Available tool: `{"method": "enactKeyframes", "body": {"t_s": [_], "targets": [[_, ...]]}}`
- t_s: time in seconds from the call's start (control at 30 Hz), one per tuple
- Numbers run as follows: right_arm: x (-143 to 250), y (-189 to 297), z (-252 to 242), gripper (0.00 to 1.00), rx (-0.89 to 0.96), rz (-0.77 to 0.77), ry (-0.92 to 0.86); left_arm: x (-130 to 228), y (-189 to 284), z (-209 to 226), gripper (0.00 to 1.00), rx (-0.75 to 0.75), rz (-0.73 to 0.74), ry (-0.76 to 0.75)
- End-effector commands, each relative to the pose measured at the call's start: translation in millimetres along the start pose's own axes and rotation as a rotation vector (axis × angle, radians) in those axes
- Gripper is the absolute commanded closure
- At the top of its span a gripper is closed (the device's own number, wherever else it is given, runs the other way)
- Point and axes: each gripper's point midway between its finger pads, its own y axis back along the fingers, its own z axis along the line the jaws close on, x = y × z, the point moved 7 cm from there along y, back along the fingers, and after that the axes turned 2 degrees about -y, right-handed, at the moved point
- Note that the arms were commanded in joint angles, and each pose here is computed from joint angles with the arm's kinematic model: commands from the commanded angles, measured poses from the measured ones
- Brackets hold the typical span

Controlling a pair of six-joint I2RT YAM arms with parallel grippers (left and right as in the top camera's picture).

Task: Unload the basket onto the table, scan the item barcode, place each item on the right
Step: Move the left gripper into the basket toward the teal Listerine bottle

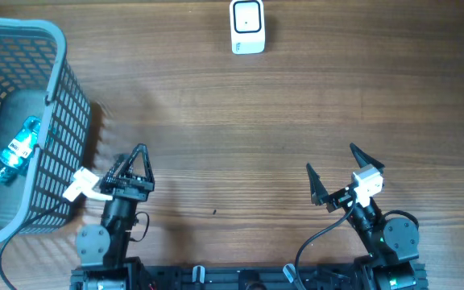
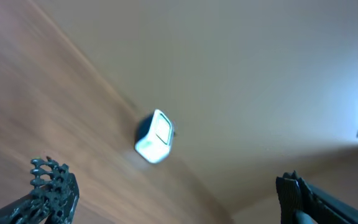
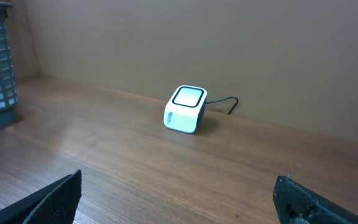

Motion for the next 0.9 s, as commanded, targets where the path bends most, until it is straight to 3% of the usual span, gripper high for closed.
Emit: {"method": "enactKeyframes", "body": {"t_s": [0.0,0.17,0.4,0.73,0.87], "targets": [[0.3,0.5,-2.2,0.0,0.021,-0.008,0.0,-11.1,8.0,-40.4,0.01,0.085,0.065,-0.055],[0.3,0.5,-2.2,0.0,0.021,-0.008,0.0,-58.7,27.7,-99.4,0.01,0.003,-0.031,-0.234],[0.3,0.5,-2.2,0.0,0.021,-0.008,0.0,-136.5,44.6,-164.5,0.01,-0.324,-0.175,-0.343],[0.3,0.5,-2.2,0.0,0.021,-0.008,0.0,-238.6,9.5,-227.7,0.0,-0.877,-0.203,-0.534],[0.3,0.5,-2.2,0.0,0.021,-0.008,0.0,-264.7,-16.0,-233.1,0.0,-1.018,-0.163,-0.642]]}}
